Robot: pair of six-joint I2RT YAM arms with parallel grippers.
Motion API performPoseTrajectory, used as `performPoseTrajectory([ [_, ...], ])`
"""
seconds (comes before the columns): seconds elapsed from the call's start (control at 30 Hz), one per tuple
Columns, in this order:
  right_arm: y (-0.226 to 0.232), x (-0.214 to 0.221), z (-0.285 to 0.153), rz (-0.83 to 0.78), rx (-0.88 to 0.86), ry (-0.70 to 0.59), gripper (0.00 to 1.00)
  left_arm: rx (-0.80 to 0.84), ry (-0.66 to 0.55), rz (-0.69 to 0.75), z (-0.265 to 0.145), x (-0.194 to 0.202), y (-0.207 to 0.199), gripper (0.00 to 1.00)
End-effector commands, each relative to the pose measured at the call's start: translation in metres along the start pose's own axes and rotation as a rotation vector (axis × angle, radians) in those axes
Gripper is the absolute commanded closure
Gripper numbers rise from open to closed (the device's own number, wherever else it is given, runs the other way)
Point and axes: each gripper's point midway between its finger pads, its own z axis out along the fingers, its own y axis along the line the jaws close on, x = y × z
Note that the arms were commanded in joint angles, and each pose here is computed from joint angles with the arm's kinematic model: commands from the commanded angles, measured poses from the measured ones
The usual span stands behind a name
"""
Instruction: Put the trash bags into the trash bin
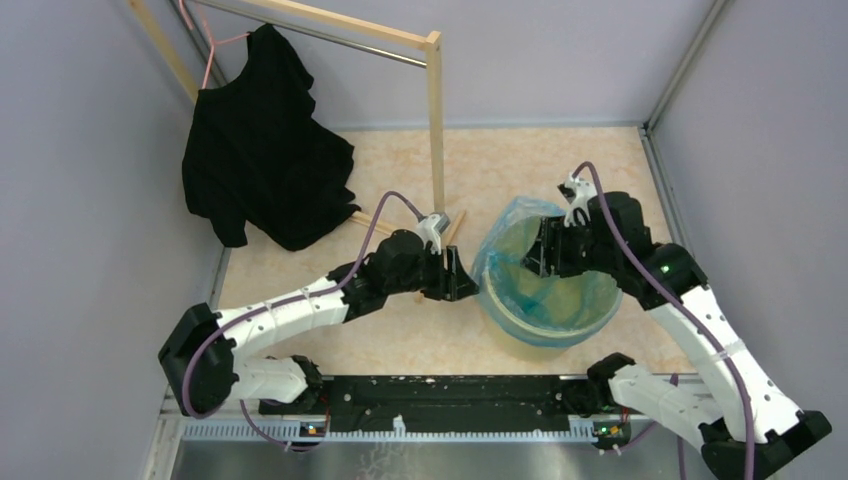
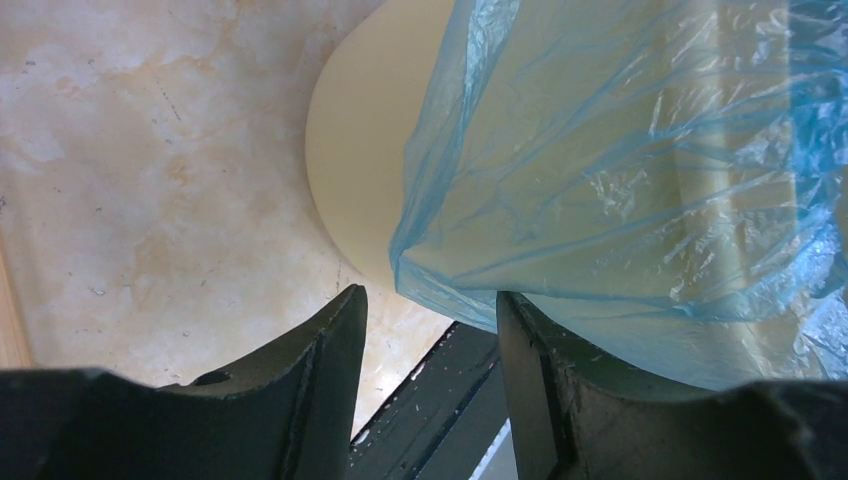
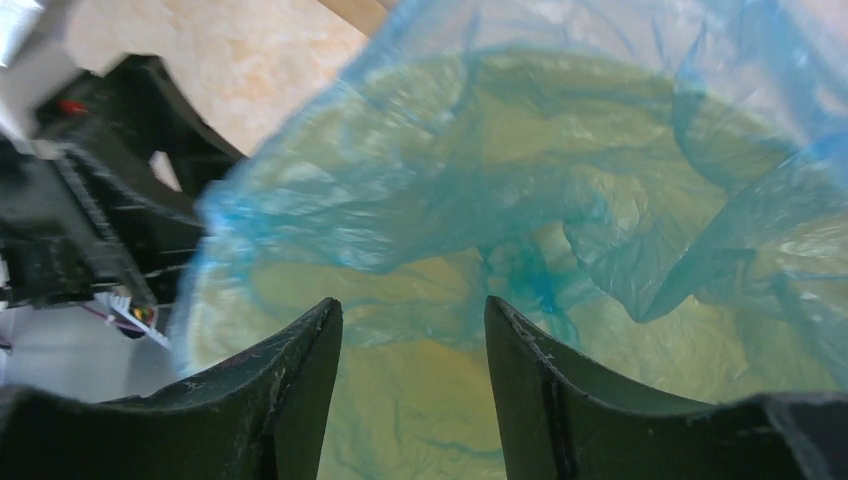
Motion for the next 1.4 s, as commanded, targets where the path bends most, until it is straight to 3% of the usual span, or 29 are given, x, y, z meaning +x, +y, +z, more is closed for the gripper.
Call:
performPoseTrajectory([
  [0.0,-0.016,0.014,0.026,0.041,0.061,0.027,0.45,0.046,-0.025,0.022,0.005,-0.008,-0.009,0.43],
  [0.2,-0.023,-0.010,0.079,0.037,0.054,-0.090,0.40,-0.002,-0.040,0.048,0.005,-0.010,0.001,0.45],
  [0.37,-0.027,-0.039,0.116,-0.027,0.047,-0.198,0.28,-0.085,-0.056,0.066,0.000,-0.012,0.016,0.41],
  [0.57,-0.028,-0.047,0.135,-0.097,0.055,-0.143,0.24,-0.133,-0.073,0.127,-0.007,-0.019,0.023,0.31],
  [0.83,-0.038,-0.012,0.072,-0.086,0.137,-0.039,0.13,-0.149,-0.115,0.185,-0.018,-0.027,0.024,0.17],
  [0.97,-0.057,0.014,0.047,-0.096,0.250,0.094,0.07,-0.127,-0.120,0.195,-0.019,-0.029,0.019,0.12],
  [1.1,-0.065,0.029,0.056,-0.052,0.284,0.153,0.07,-0.106,-0.132,0.203,-0.021,-0.033,0.012,0.10],
  [1.27,-0.055,0.036,0.080,0.003,0.234,0.134,0.07,-0.093,-0.158,0.204,-0.035,-0.036,0.007,0.07],
  [1.37,-0.064,0.046,0.101,0.012,0.296,0.130,0.07,-0.090,-0.173,0.208,-0.042,-0.034,0.009,0.06],
])
